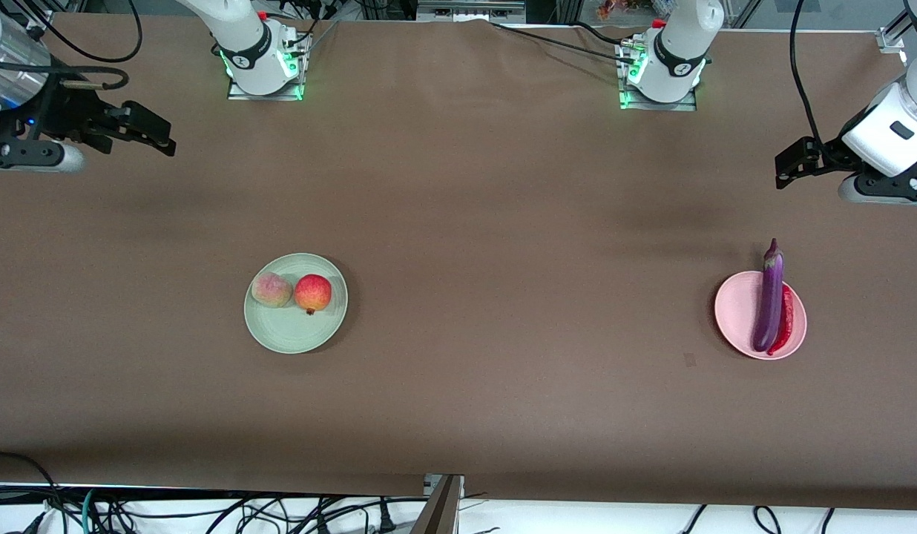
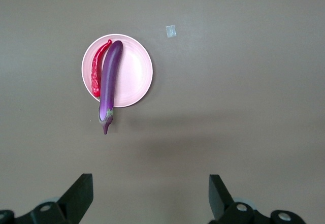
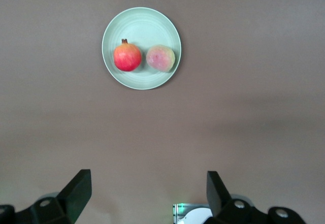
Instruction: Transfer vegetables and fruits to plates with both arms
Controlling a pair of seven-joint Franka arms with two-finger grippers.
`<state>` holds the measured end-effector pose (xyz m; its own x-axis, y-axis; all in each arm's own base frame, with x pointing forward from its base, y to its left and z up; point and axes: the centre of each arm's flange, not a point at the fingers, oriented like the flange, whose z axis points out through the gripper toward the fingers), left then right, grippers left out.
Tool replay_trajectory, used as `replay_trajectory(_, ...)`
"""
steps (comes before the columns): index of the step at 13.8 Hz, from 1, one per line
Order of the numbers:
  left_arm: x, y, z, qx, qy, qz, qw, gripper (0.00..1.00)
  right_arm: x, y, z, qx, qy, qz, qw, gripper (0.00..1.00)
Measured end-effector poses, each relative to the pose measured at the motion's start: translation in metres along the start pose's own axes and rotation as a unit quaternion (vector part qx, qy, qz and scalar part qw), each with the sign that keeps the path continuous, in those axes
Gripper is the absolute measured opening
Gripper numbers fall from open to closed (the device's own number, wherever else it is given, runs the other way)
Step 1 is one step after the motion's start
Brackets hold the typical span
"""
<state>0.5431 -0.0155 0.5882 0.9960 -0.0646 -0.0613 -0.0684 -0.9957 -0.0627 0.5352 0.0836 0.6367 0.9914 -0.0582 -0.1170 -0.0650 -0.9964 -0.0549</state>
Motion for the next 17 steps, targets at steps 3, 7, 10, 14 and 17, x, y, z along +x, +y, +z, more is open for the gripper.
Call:
replay_trajectory(3,0.0,0.001,0.0,0.0,0.0,0.001,1.0,1.0,0.004,0.003,0.028,0.0,0.011,-0.002,1.0,1.0)
replay_trajectory(7,0.0,0.001,0.0,0.0,0.0,0.001,1.0,1.0,0.008,0.015,0.048,-0.01,0.009,-0.028,1.0,1.0)
replay_trajectory(10,0.0,0.002,0.0,0.0,0.0,0.002,1.0,1.0,0.009,0.016,0.047,-0.012,0.011,-0.03,0.999,1.0)
replay_trajectory(14,0.0,0.002,0.0,0.0,0.0,0.002,1.0,1.0,0.009,0.016,0.046,-0.028,0.015,-0.036,0.999,1.0)
replay_trajectory(17,0.0,0.002,0.0,0.0,0.0,0.002,1.0,1.0,0.008,0.014,0.045,-0.029,0.017,-0.039,0.999,1.0)
